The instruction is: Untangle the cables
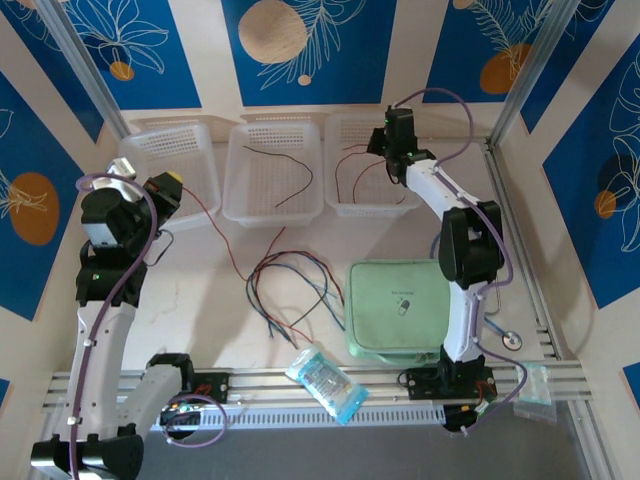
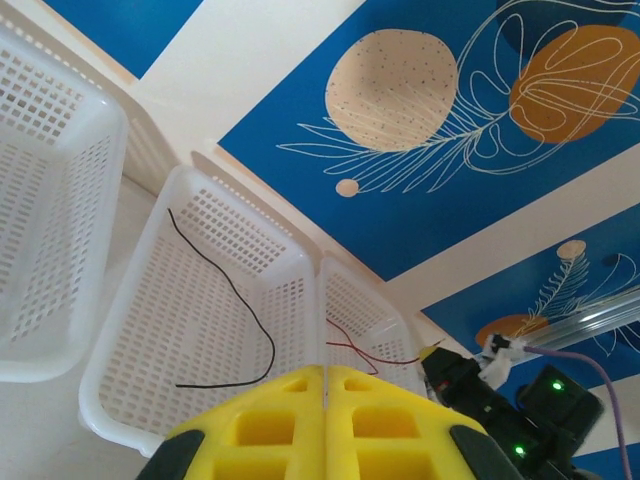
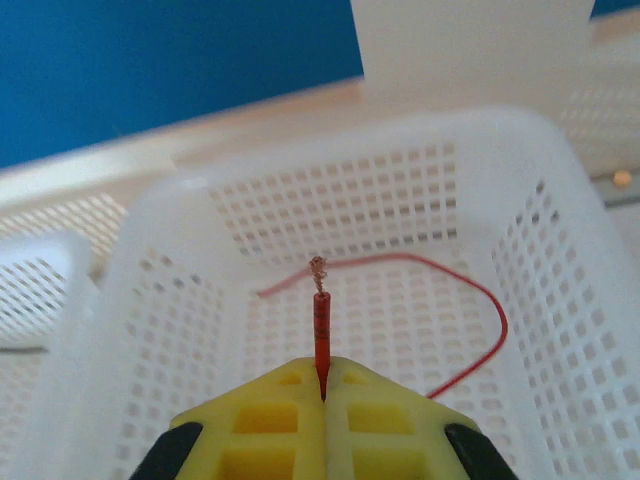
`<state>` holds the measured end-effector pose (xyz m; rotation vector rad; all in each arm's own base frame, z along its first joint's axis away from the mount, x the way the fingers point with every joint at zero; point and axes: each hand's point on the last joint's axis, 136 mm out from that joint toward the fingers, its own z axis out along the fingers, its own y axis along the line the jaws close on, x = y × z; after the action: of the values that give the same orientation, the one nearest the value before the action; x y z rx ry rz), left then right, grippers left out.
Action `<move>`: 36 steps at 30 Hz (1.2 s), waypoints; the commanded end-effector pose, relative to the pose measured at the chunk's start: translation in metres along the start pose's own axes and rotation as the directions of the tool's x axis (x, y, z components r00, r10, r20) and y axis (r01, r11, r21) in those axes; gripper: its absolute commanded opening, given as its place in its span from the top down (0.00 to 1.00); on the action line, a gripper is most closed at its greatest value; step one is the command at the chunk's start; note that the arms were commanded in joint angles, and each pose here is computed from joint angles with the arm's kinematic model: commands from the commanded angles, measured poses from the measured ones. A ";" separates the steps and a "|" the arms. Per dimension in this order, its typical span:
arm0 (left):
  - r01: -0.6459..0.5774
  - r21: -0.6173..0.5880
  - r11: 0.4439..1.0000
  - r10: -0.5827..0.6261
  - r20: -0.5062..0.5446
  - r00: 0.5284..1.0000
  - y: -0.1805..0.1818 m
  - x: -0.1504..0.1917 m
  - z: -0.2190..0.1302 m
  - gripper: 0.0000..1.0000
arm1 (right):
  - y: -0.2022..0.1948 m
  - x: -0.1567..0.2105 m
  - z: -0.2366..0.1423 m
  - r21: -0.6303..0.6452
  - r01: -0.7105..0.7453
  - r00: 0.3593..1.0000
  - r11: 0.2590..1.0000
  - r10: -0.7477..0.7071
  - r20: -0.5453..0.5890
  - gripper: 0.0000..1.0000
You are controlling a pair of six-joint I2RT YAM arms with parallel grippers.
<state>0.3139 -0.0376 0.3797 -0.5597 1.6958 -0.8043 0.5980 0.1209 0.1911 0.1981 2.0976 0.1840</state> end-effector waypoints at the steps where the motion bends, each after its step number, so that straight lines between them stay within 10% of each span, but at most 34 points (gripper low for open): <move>1: -0.008 0.021 1.000 0.007 0.003 1.000 -0.006 -0.004 -0.003 1.00 | -0.020 0.031 0.009 0.103 0.077 0.988 0.992 -0.063 -0.138 1.00; 12: -0.086 0.032 0.996 0.086 0.002 0.996 -0.022 -0.014 -0.008 1.00 | -0.045 0.078 0.023 0.148 -0.017 0.938 0.989 0.067 -0.340 0.99; 18: -0.082 0.113 0.990 0.084 -0.010 0.996 -0.052 -0.026 -0.007 1.00 | -0.049 0.057 0.011 0.130 -0.120 0.931 0.984 0.157 -0.330 0.53; 25: -0.086 0.173 0.981 0.086 0.007 0.996 -0.078 -0.043 -0.005 1.00 | -0.036 0.010 -0.025 0.058 -0.135 0.960 0.989 0.145 -0.238 0.30; 36: -0.074 0.319 0.945 0.071 0.022 0.997 -0.139 -0.065 0.006 1.00 | -0.007 -0.040 -0.096 -0.130 -0.155 0.982 0.979 0.139 -0.125 0.19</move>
<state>0.3379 -0.0688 0.4911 -0.3477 1.6044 -0.9259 0.5452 0.0906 0.2626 0.3137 2.1895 0.3648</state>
